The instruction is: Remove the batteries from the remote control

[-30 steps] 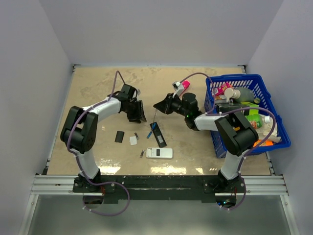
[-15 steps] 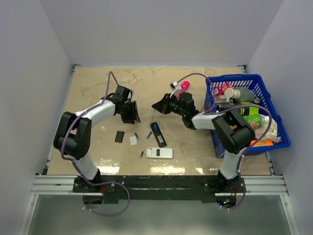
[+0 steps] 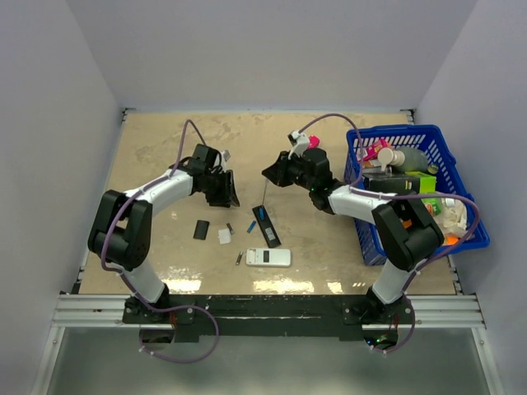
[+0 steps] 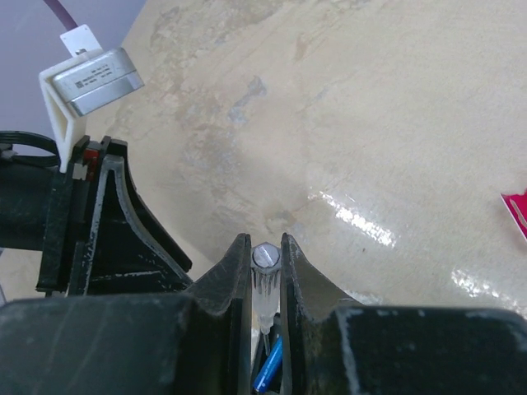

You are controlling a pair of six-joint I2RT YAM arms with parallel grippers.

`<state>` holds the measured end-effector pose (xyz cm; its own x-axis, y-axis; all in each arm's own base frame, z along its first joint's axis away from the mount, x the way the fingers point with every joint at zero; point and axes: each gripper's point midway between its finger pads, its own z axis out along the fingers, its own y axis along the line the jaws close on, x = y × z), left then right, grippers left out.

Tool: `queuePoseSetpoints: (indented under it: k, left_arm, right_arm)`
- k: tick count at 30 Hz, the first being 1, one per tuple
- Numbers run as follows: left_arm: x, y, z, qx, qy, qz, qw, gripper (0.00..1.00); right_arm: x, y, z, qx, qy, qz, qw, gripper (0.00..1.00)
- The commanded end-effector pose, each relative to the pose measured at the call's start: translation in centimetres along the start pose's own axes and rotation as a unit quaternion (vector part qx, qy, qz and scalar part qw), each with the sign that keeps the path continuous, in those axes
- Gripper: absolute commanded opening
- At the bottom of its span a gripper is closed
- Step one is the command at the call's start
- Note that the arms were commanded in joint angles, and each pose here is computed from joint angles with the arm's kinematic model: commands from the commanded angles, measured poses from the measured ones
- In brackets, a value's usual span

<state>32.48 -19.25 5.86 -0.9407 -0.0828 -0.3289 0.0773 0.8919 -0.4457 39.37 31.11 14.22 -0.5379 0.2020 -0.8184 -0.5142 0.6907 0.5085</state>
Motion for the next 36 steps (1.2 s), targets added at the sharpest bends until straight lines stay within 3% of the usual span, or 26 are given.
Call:
queuePoseSetpoints:
  k: [1,36]
  left_arm:
    - [0.1,-0.8,-0.4,0.032,-0.007,0.023,0.999,0.43]
    - [0.3,-0.7,-0.2,0.022,-0.003,0.004,1.0,0.43]
  right_arm:
    - [-0.9,-0.1,-0.3,0.016,-0.007,-0.026,1.0,0.0]
    - [1.5,1.6,1.9,-0.005,0.001,-0.009,1.0,0.0]
